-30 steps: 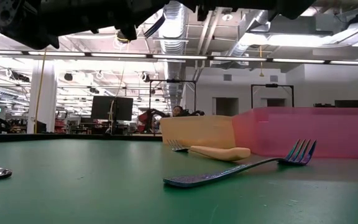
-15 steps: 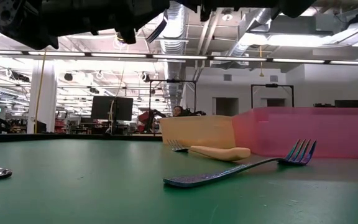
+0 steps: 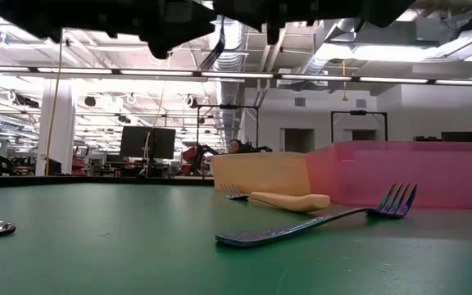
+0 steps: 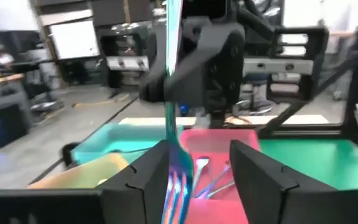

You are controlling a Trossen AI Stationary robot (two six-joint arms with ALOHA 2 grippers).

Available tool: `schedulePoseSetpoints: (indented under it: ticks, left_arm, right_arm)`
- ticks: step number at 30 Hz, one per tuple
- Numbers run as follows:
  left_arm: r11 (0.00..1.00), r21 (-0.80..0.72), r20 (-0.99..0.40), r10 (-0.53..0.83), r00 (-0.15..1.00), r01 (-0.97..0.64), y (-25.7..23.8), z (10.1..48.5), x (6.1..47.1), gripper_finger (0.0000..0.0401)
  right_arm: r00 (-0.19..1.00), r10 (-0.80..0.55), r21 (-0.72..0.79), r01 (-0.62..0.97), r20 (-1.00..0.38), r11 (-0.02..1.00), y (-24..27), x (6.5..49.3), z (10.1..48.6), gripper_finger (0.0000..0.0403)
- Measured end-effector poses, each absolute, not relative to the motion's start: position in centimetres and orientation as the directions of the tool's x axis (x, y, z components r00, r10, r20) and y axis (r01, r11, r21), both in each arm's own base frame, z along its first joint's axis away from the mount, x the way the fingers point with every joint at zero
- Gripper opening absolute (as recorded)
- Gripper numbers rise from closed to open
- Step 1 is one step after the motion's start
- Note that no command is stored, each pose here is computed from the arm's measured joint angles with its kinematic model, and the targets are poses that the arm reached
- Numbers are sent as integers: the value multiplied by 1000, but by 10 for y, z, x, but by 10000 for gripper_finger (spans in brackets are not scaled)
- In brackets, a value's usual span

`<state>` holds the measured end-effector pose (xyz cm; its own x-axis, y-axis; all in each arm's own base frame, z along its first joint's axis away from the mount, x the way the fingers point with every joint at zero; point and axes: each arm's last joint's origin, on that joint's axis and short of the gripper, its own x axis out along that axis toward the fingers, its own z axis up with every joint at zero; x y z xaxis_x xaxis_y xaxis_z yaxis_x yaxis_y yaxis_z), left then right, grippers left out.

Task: Sort silverware by color (type)
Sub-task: Put the blue fork into the pink bin

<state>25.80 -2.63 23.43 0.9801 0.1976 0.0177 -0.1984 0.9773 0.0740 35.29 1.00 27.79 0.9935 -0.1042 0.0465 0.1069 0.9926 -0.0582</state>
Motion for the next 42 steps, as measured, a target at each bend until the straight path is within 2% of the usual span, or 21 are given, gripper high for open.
schedulePoseSetpoints:
  ticks: [4,12,19,24,28,34,42]
  left_arm:
    - [968,103,-70,236,969,-229,-24,241,248,162]
    - [971,73,-157,239,958,-230,-22,247,230,163]
    - [967,72,-219,255,942,-245,-21,243,226,164]
    - [961,69,-264,276,924,-267,-21,238,224,164]
    - [958,69,-271,287,919,-279,-20,238,224,164]
    - [957,58,-271,289,918,-284,-20,238,224,164]
    - [957,58,-270,289,919,-284,-20,237,224,164]
  right_arm:
    - [989,-140,-2,140,-54,990,-3,354,279,35]
    - [898,-183,-3,198,-400,980,-20,359,312,35]
    - [722,-229,-17,289,-652,957,-29,343,322,35]
    - [515,-235,-67,324,-824,944,-20,323,304,35]
    - [382,-241,-109,335,-892,936,-8,310,297,35]
    - [255,-218,-128,328,-942,936,15,284,274,35]
    - [190,-153,-54,447,-970,893,16,243,248,35]
